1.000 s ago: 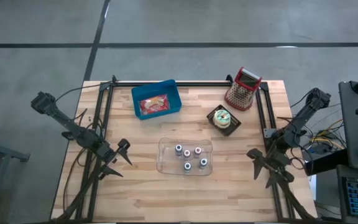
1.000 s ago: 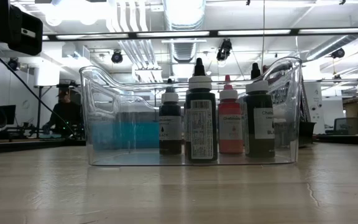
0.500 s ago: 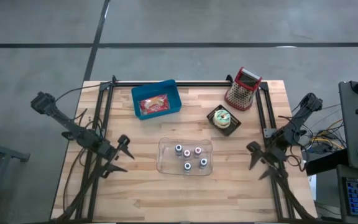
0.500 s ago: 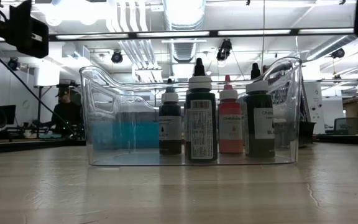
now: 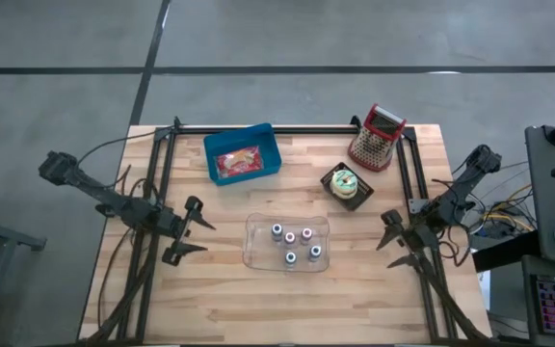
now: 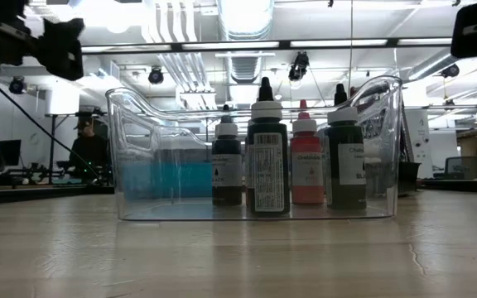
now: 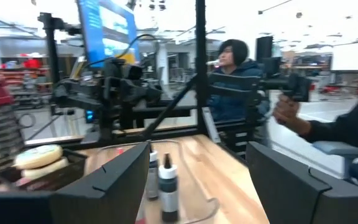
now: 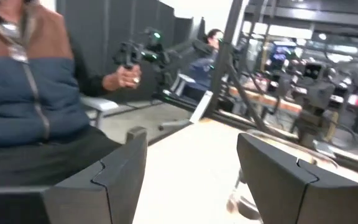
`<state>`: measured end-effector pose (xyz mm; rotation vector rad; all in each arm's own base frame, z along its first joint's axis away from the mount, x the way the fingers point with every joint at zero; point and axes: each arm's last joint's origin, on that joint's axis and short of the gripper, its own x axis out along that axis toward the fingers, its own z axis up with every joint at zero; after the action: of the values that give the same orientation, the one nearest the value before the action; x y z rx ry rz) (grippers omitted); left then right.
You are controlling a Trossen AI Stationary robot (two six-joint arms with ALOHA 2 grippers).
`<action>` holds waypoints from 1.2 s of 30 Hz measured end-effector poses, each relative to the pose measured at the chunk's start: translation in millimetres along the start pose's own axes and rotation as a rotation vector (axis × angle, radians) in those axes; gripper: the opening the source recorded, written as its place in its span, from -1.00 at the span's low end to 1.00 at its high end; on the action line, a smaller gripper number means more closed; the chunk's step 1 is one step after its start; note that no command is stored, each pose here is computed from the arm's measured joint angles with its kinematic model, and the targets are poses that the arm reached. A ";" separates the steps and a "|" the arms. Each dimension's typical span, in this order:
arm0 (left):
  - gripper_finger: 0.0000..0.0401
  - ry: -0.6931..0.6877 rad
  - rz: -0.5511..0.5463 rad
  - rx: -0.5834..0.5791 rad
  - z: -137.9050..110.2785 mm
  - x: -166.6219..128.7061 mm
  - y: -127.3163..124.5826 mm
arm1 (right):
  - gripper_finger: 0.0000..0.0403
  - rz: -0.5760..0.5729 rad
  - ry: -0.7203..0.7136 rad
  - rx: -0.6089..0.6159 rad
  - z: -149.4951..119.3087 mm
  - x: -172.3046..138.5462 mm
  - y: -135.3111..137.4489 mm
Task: Pick & Place Food Item
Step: Return to Home Position
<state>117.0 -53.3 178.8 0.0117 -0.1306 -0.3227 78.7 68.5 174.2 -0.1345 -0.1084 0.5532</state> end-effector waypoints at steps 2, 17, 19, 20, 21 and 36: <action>0.36 0.005 0.028 0.003 -0.7 0.7 4.2 | 0.22 -0.027 0.014 0.004 -1.3 0.3 -2.4; 0.36 0.012 0.172 0.034 -2.0 0.8 32.0 | 0.22 -0.247 0.074 0.007 -7.8 0.7 -25.4; 0.36 0.012 0.178 0.037 -2.0 0.4 34.8 | 0.22 -0.275 0.077 0.013 -8.2 0.4 -28.2; 0.36 0.013 0.177 0.039 -2.1 0.2 35.9 | 0.22 -0.286 0.079 0.015 -8.4 0.2 -29.6; 0.36 0.013 0.176 0.040 -2.1 0.0 37.0 | 0.22 -0.295 0.080 0.015 -8.6 0.0 -30.9; 0.36 0.017 0.254 0.041 -2.4 -2.2 46.7 | 0.22 -0.426 0.089 0.010 -9.7 -3.1 -45.0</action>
<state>130.0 -8.3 177.7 0.0384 -0.1207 -0.0662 100.7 28.0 171.4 -0.1221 -0.0449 0.1225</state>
